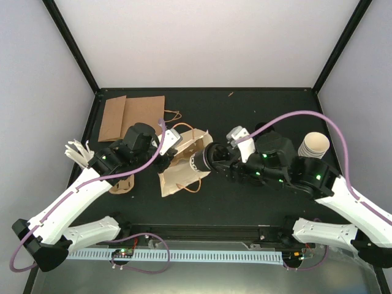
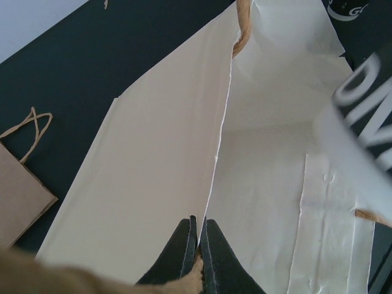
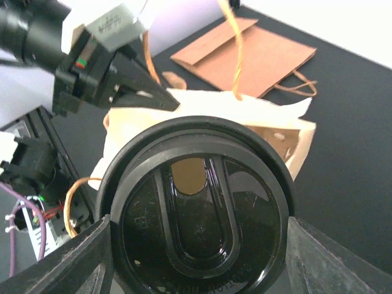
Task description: Pack the takeout coffee
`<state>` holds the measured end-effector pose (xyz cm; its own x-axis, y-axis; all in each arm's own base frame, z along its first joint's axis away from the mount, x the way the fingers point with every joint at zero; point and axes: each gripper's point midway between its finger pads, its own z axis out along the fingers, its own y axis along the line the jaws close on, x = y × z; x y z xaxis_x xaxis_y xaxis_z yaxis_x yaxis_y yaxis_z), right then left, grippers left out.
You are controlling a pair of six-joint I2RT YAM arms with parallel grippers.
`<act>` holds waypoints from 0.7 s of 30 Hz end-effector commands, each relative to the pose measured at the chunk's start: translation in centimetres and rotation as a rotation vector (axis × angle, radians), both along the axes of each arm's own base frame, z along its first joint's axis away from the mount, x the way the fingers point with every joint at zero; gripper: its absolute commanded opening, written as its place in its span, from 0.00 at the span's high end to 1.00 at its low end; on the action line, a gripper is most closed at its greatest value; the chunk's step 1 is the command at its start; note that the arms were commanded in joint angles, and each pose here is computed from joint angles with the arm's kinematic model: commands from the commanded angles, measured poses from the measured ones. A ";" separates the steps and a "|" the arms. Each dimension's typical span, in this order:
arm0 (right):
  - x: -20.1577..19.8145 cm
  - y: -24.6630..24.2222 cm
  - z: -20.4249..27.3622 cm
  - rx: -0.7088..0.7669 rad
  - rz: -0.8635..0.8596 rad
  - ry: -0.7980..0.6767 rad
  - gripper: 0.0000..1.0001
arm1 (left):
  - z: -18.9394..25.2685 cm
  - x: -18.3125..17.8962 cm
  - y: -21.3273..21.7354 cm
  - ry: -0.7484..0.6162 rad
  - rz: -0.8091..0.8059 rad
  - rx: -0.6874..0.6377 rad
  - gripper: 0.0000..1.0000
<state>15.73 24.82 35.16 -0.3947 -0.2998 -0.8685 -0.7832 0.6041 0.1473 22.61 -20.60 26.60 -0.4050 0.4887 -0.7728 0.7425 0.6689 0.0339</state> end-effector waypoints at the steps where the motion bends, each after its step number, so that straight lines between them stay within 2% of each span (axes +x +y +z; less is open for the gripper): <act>1: -0.1 1.9 -1.2 -0.016 0.037 -0.010 0.45 | 1.9 -0.3 -0.9 -0.017 -0.022 -0.060 0.98; 9: -2.6 3.3 -4.1 -0.073 0.134 0.025 0.44 | 1.9 -0.3 -1.2 -0.013 -0.023 -0.066 0.98; 15: -3.7 2.3 -7.0 -0.132 0.134 0.057 0.45 | 2.0 -0.4 -1.6 -0.006 -0.031 -0.072 0.98; 21: -4.0 1.4 -7.7 -0.161 0.116 0.054 0.45 | 1.9 -0.6 -1.7 0.002 -0.039 -0.070 0.98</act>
<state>11.60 27.01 26.95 -0.3960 -0.4964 -0.7725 -0.8566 0.5027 0.1160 22.06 -21.42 26.28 -0.4194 0.4860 -0.7668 0.7549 0.6559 0.0028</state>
